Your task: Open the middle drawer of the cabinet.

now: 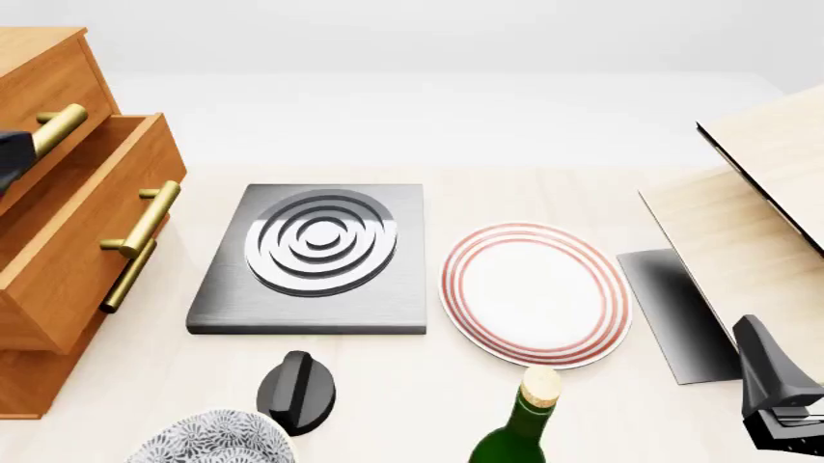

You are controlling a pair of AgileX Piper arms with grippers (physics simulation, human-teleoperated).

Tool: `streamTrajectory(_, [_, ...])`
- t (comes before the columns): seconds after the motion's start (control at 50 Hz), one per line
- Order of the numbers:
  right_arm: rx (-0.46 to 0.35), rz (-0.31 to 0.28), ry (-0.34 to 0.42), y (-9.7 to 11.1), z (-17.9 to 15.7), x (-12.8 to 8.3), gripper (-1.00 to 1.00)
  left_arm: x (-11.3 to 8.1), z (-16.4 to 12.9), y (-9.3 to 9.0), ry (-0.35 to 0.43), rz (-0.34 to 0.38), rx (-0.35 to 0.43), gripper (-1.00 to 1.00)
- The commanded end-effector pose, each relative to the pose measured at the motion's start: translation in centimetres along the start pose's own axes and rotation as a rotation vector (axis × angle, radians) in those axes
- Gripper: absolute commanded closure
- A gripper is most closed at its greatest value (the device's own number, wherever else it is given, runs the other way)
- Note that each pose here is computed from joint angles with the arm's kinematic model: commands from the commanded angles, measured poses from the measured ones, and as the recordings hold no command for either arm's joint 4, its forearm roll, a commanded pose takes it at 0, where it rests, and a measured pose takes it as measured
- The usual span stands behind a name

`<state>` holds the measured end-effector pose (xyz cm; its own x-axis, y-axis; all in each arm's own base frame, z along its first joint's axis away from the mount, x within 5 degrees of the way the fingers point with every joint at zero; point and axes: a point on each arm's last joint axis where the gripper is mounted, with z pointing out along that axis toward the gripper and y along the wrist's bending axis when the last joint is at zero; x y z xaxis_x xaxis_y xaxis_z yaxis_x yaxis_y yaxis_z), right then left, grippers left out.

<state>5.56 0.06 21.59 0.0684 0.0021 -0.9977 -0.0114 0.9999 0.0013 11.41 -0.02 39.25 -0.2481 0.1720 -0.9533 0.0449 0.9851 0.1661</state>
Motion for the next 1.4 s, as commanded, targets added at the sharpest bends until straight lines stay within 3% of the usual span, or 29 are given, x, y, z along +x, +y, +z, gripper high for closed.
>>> streamTrajectory(0.02, [0.004,-0.001,-0.004,0.0,0.0,0.1,-1.0,0.5,0.8,0.1,0.012,-0.025,-0.009,-1.0])
streamTrajectory(0.56, [0.004,-0.001,-0.004,0.0,0.0,0.1,-1.0,2.3,3.6,0.3,0.072,-0.073,-0.035,-1.0])
streamTrajectory(1.0, [0.004,-0.002,-0.004,0.0,0.0,0.1,-1.0,2.9,4.3,1.1,0.077,-0.101,-0.093,-1.0])
streamTrajectory(1.4, [0.004,-0.001,-0.004,0.0,0.0,0.1,-1.0,3.6,5.4,1.2,0.105,-0.128,-0.097,-1.0])
